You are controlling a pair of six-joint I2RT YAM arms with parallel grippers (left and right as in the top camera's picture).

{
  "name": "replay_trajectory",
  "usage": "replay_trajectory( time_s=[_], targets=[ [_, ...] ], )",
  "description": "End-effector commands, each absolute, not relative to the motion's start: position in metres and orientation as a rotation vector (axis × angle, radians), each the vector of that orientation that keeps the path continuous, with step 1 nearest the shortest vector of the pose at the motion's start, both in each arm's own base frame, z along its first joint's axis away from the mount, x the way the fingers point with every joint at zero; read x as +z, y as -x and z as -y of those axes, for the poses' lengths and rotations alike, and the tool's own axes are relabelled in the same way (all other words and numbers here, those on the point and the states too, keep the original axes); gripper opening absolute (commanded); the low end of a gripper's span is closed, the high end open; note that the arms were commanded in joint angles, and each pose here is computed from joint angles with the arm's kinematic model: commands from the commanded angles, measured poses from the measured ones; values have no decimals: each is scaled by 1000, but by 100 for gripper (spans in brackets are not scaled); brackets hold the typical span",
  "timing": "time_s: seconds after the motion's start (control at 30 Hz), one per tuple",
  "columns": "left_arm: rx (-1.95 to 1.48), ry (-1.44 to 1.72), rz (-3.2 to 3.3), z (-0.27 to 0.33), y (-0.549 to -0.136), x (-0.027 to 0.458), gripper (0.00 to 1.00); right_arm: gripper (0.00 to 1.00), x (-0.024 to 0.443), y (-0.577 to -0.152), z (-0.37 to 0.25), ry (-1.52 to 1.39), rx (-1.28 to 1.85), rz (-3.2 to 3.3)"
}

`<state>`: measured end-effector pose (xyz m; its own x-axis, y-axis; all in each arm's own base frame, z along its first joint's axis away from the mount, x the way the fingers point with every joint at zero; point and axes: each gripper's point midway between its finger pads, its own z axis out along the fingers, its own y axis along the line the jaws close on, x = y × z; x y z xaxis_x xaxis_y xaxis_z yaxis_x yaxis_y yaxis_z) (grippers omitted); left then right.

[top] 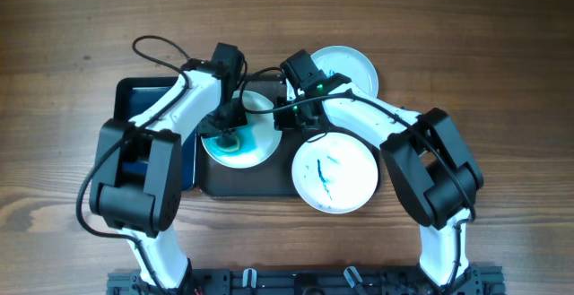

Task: Clean dirty plates on tray and stack at the side
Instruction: 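Scrub the left white plate with the sponge held in the left gripper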

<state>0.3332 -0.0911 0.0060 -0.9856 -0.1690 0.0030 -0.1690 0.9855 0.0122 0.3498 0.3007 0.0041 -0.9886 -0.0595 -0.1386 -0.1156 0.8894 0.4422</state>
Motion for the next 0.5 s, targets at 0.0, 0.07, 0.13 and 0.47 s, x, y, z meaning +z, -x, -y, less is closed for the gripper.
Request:
replay_trajectory(
  time_s=[0.0, 0.07, 0.13, 0.47],
  targets=[
    [676, 197, 2953, 175, -311, 9, 4, 4, -5, -348, -296, 92, 690, -2962],
    [695, 216, 2999, 176, -323, 8, 4, 4, -5, -347, -296, 92, 689, -2962],
    [706, 205, 3043, 173, -335, 8, 4, 4, -5, -347, -296, 90, 683, -2964],
    [-386, -594, 3153, 36, -348, 0, 4, 4, -8, -348, -293, 74, 666, -2962]
  ],
)
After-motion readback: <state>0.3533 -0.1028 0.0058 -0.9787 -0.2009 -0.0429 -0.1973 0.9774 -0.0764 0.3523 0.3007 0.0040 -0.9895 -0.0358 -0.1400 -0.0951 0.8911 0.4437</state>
